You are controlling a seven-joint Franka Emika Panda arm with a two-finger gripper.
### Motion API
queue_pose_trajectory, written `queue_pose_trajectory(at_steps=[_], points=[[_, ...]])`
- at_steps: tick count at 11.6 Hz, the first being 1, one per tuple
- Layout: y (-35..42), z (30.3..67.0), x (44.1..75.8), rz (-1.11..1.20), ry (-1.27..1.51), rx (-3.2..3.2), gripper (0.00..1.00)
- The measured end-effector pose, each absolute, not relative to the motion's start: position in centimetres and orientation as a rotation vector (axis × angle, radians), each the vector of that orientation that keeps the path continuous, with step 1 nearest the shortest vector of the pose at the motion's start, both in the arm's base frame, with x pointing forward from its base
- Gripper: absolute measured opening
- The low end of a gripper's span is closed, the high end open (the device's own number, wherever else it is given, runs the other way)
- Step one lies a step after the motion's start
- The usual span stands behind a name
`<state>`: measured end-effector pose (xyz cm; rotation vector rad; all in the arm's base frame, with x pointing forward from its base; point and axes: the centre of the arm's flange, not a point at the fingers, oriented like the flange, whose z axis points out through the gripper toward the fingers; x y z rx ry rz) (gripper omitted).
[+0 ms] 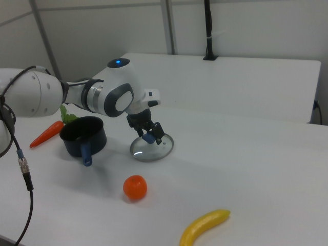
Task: Close lid
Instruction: 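Lower the gripper onto the blue knob of the glass lid, then close the gripper on the blue knob and lift the lid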
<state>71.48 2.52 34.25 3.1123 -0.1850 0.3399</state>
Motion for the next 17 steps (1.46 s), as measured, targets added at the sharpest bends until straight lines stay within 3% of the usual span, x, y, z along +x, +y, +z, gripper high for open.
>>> queue_pose_trajectory(at_steps=[5, 11, 13, 14, 17], points=[[3.0, 35.5, 72.2, 0.389, -0.196, 3.110, 1.00], [3.1, 33.8, 72.3, 0.355, -0.191, 3.107, 0.95], [3.2, 33.9, 72.3, 0.359, -0.190, 3.107, 0.85], [3.2, 34.0, 72.4, 0.361, -0.189, 3.107, 0.74], [3.2, 34.0, 72.4, 0.363, -0.189, 3.107, 0.66]])
